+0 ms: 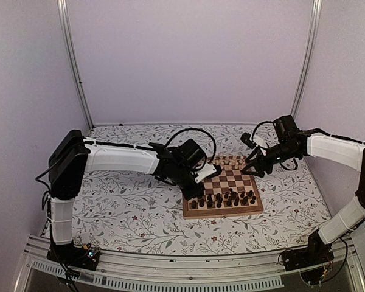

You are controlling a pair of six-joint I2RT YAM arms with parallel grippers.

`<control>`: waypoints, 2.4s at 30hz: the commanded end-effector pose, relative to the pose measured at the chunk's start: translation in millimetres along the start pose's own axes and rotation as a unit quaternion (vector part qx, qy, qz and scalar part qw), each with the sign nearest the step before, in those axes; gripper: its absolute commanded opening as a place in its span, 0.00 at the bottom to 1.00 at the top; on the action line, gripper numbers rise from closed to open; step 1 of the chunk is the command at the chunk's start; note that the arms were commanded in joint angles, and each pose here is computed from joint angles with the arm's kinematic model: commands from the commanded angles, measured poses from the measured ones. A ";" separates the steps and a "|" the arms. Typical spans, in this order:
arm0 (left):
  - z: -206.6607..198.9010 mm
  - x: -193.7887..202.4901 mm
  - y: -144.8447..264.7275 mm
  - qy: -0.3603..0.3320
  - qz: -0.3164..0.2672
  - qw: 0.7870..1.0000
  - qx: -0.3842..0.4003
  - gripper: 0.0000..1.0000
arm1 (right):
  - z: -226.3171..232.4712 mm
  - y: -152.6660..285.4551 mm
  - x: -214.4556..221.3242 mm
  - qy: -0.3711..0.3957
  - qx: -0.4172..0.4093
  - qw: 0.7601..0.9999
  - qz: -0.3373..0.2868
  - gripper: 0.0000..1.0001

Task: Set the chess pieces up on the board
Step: Place the chess piece on the chessboard, then pick up the chess piece from the chessboard.

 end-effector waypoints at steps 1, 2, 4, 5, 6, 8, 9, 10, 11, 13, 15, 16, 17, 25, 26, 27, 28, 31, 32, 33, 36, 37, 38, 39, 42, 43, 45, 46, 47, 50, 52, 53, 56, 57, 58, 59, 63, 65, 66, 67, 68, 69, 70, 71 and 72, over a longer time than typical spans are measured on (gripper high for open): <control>-9.2 -6.5 -1.2 -0.012 -0.003 1.000 0.020 0.08 | 2.7 -3.6 5.1 -0.003 -0.012 1.000 0.004 0.63; -9.9 -7.5 -1.2 -0.012 -0.004 1.000 0.022 0.08 | 2.9 -3.6 5.3 -0.003 -0.012 1.000 0.005 0.63; -10.4 -7.8 -1.8 -0.012 -0.004 1.000 0.024 0.08 | 3.3 -3.3 5.2 -0.003 -0.013 1.000 0.005 0.64; -10.8 -8.0 -2.2 -0.011 -0.004 1.000 0.024 0.08 | 3.4 -3.3 5.0 -0.003 -0.013 1.000 0.005 0.64; -10.7 -8.1 -2.6 -0.011 -0.003 1.000 0.024 0.08 | 3.6 -3.4 5.4 -0.003 -0.013 1.000 0.005 0.64; -10.9 -8.2 -3.3 -0.009 -0.003 1.000 0.026 0.08 | 3.6 -3.3 5.2 -0.003 -0.014 1.000 0.005 0.64; -11.1 -8.6 -3.5 -0.009 -0.003 1.000 0.027 0.09 | 3.7 -3.7 5.5 -0.003 -0.014 1.000 0.005 0.64; -11.0 -8.4 -4.1 -0.009 -0.003 1.000 0.027 0.09 | 3.3 -3.4 5.3 -0.003 -0.014 1.000 0.005 0.64; -11.3 -8.5 -4.9 -0.009 -0.003 1.000 0.027 0.09 | 3.5 -3.7 5.3 -0.003 -0.015 1.000 0.005 0.64; -11.1 -8.2 -6.2 -0.009 -0.002 1.000 0.027 0.10 | 3.5 -3.6 5.8 -0.003 -0.015 1.000 0.006 0.64; -11.2 -8.3 -7.1 -0.008 -0.001 1.000 0.028 0.10 | 3.7 -3.7 6.0 -0.004 -0.016 1.000 0.006 0.64; -11.0 -8.0 -7.7 -0.009 0.000 1.000 0.027 0.10 | 3.6 -3.8 6.0 -0.003 -0.016 1.000 0.006 0.64; -11.2 -7.3 -9.0 -0.008 0.001 1.000 0.027 0.10 | 4.0 -3.9 6.0 -0.003 -0.017 1.000 0.006 0.64; -8.7 -5.7 -10.7 -0.009 0.006 1.000 0.017 0.10 | 4.2 -4.6 6.7 -0.004 -0.019 1.000 0.007 0.64; -9.0 -5.9 -10.7 -0.009 0.006 1.000 0.018 0.11 | 4.2 -4.9 7.0 -0.005 -0.020 1.000 0.007 0.64; -9.0 -5.6 -10.6 -0.009 0.007 1.000 0.017 0.12 | 4.4 -5.0 7.0 -0.005 -0.021 1.000 0.007 0.64; -8.5 -5.4 -10.9 -0.009 0.007 1.000 0.017 0.13 | 4.3 -5.5 7.2 -0.005 -0.021 1.000 0.008 0.64; -8.5 -6.1 -9.7 -0.010 0.006 1.000 0.017 0.17 | 4.3 -5.5 7.1 -0.006 -0.022 1.000 0.007 0.64; -8.8 -5.9 -9.8 -0.010 0.006 1.000 0.017 0.19 | 4.2 -5.3 7.2 -0.007 -0.022 1.000 0.008 0.64; -9.1 -6.2 -8.9 -0.010 0.005 1.000 0.018 0.21 | 4.3 -5.4 7.0 -0.007 -0.023 1.000 0.007 0.64; -9.2 -7.7 -6.4 -0.008 0.002 1.000 0.017 0.24 | 5.0 -5.2 5.8 -0.007 -0.025 1.000 0.005 0.64; -9.0 -8.1 -5.9 -0.007 0.002 1.000 0.017 0.24 | 5.1 -4.8 5.3 -0.007 -0.026 1.000 0.004 0.64; -9.5 -9.1 -5.1 -0.008 0.000 1.000 0.018 0.25 | 5.5 -4.6 4.9 -0.007 -0.027 1.000 0.003 0.64; -9.4 -9.2 -4.7 -0.007 0.000 1.000 0.018 0.25 | 5.5 -4.0 4.2 -0.007 -0.027 1.000 0.002 0.64; -9.4 -11.0 -2.3 -0.006 -0.004 1.000 0.017 0.26 | 6.0 -4.1 4.1 -0.009 -0.030 1.000 0.001 0.64; -9.2 -12.1 -0.6 -0.007 -0.006 1.000 0.016 0.26 | 6.1 -3.8 3.8 -0.009 -0.030 1.000 0.001 0.64; -7.7 -13.7 2.8 -0.007 -0.010 1.000 0.007 0.26 | 5.5 -3.1 3.9 -0.008 -0.027 1.000 0.003 0.64; -7.0 -15.4 6.8 -0.009 -0.014 1.000 0.003 0.27 | 5.3 -3.0 3.7 -0.008 -0.026 1.000 0.005 0.64; -4.6 -17.5 11.1 -0.009 -0.018 1.000 -0.004 0.27 | 4.7 -2.0 3.9 -0.008 -0.023 1.000 0.007 0.64; -0.3 -22.5 25.3 -0.011 -0.032 0.999 -0.009 0.30 | 4.3 -2.1 7.6 -0.006 -0.017 1.000 0.020 0.64; 1.5 -25.8 33.4 -0.012 -0.041 0.999 -0.007 0.31 | 3.2 -5.1 12.9 -0.008 -0.017 0.999 0.034 0.63; 1.0 -27.2 36.5 -0.014 -0.045 0.999 -0.006 0.31 | 2.9 -6.7 14.7 -0.009 -0.017 0.999 0.040 0.62; 1.0 -34.7 45.2 -0.021 -0.057 0.998 -0.009 0.32 | 2.2 -14.2 19.6 -0.020 -0.031 0.998 0.057 0.56; 0.5 -37.7 47.3 -0.022 -0.061 0.998 -0.008 0.32 | 2.8 -16.8 20.2 -0.022 -0.038 0.997 0.061 0.54; -0.2 -41.1 48.7 -0.022 -0.066 0.998 -0.006 0.32 | 4.3 -20.7 21.6 -0.025 -0.046 0.996 0.066 0.52; -0.7 -44.8 50.1 -0.023 -0.071 0.997 -0.002 0.32 | 6.6 -23.0 22.0 -0.025 -0.053 0.996 0.069 0.51; 0.0 -63.6 50.7 -0.010 -0.099 0.995 -0.001 0.33 | 18.9 -35.0 22.8 -0.018 -0.081 0.993 0.082 0.47; 0.5 -73.7 50.3 0.000 -0.112 0.994 -0.003 0.33 | 22.6 -38.3 22.3 -0.014 -0.087 0.992 0.086 0.46; 0.3 -77.3 49.7 0.004 -0.117 0.993 -0.001 0.33 | 24.3 -39.6 21.7 -0.010 -0.089 0.992 0.088 0.45; 0.3 -80.0 49.8 0.007 -0.123 0.992 0.000 0.33 | 25.2 -41.1 21.2 -0.008 -0.090 0.992 0.090 0.45; 1.0 -82.1 50.5 0.013 -0.128 0.992 -0.003 0.33 | 25.8 -42.7 21.3 -0.006 -0.091 0.991 0.093 0.44; 2.3 -83.6 51.3 0.017 -0.134 0.991 -0.007 0.33 | 26.6 -44.3 21.2 -0.004 -0.092 0.991 0.097 0.43; 3.5 -84.5 52.7 0.021 -0.140 0.990 -0.013 0.33 | 27.2 -46.2 21.8 -0.002 -0.091 0.991 0.102 0.42; 4.9 -85.3 53.9 0.025 -0.144 0.989 -0.019 0.33 | 28.9 -49.1 22.0 0.001 -0.092 0.990 0.106 0.42; 6.1 -85.5 56.1 0.028 -0.148 0.988 -0.025 0.33 | 29.7 -50.7 22.0 0.003 -0.092 0.990 0.110 0.41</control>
Point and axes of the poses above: each gripper's point midway between its finger pads, its own y axis back along the fingers, its own z axis along the line the jaws close on, x = y × z, the point moved 6 cm from there along y, back along the fingers, and after that the axes turned 7 degrees about y, right-handed, at the moved point
